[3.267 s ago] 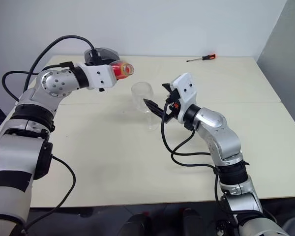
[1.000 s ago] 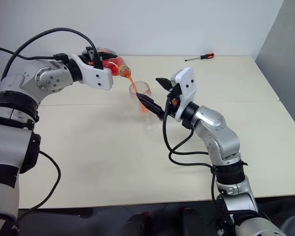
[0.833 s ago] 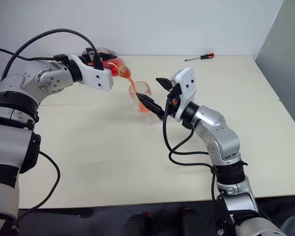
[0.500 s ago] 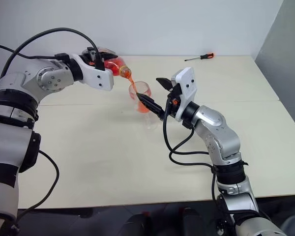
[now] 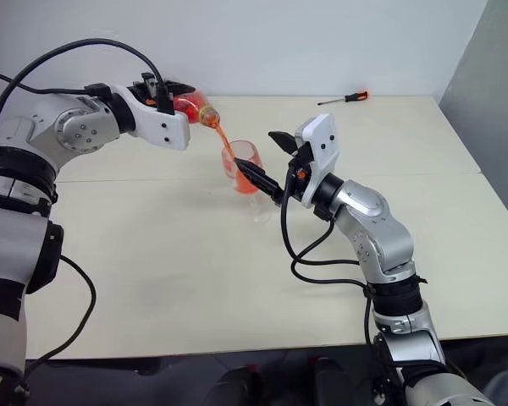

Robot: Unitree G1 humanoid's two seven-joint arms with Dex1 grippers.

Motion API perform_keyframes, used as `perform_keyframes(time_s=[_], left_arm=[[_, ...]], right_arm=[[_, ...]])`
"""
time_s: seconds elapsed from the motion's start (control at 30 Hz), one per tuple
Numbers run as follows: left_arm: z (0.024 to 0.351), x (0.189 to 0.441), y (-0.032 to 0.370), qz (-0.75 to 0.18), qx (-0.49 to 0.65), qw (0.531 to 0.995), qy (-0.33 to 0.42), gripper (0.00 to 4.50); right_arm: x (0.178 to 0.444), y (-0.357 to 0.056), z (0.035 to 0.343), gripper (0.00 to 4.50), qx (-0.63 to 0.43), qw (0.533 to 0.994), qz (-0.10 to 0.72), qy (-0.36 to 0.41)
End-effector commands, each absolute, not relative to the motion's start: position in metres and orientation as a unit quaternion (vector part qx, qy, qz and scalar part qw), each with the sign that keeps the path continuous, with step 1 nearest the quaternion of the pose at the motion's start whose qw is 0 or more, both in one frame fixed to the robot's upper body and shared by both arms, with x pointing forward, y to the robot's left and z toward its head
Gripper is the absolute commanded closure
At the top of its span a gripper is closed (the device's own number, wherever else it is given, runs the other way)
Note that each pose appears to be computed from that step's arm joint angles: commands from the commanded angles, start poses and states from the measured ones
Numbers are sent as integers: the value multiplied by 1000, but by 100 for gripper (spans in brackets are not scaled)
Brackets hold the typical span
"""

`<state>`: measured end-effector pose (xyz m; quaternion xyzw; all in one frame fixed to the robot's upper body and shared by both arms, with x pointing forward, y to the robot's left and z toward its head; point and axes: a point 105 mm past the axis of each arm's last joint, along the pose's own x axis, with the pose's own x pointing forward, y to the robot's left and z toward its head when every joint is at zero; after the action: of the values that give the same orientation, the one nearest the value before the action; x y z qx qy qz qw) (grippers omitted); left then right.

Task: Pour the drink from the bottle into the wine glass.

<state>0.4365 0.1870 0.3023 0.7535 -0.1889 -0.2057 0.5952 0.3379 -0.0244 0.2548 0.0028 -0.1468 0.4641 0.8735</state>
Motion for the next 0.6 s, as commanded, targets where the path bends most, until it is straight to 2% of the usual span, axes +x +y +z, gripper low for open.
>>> perform_keyframes(time_s=[0.03,0.6], left_arm=[[332,432,189,-171,758,591,-217,322],[337,432,185,-169,761,585,-222,322]], right_arm=[[332,-22,272,0,-5,864,470,-182],[332,-23,273,0,-6,863,470,-182]])
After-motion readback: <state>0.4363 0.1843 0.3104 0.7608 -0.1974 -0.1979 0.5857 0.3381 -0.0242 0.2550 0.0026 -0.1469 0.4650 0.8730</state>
